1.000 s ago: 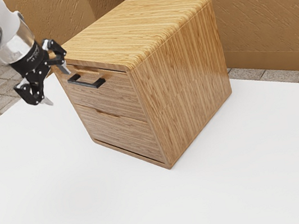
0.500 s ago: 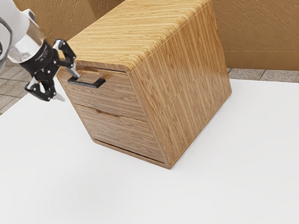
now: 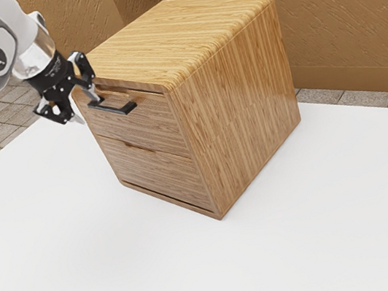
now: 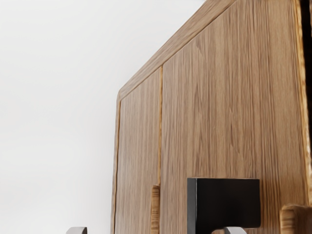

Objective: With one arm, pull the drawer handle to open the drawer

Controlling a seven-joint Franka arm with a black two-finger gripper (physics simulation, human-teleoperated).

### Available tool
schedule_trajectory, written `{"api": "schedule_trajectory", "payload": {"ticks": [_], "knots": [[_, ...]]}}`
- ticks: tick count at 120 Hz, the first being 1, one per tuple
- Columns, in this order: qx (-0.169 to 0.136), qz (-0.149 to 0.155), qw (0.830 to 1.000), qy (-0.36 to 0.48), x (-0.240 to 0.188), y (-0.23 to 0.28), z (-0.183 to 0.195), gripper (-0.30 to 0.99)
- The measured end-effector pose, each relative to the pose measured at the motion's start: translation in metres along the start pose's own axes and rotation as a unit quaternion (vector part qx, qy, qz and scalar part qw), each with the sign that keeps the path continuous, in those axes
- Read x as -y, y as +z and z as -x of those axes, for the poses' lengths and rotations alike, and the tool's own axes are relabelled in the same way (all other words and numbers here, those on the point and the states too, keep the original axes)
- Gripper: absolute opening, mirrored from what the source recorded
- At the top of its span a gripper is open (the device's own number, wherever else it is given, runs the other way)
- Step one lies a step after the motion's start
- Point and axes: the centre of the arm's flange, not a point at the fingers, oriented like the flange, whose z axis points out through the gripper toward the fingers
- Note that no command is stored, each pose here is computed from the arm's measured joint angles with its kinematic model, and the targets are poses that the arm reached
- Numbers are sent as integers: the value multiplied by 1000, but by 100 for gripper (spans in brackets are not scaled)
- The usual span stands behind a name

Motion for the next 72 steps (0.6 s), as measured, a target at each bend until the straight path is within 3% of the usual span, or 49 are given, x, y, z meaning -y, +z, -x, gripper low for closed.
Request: {"api": "schedule_trajectory", "payload": {"ticks": [72], "knots": [[-3,-3,1000,20,-8,19,6,30]]}}
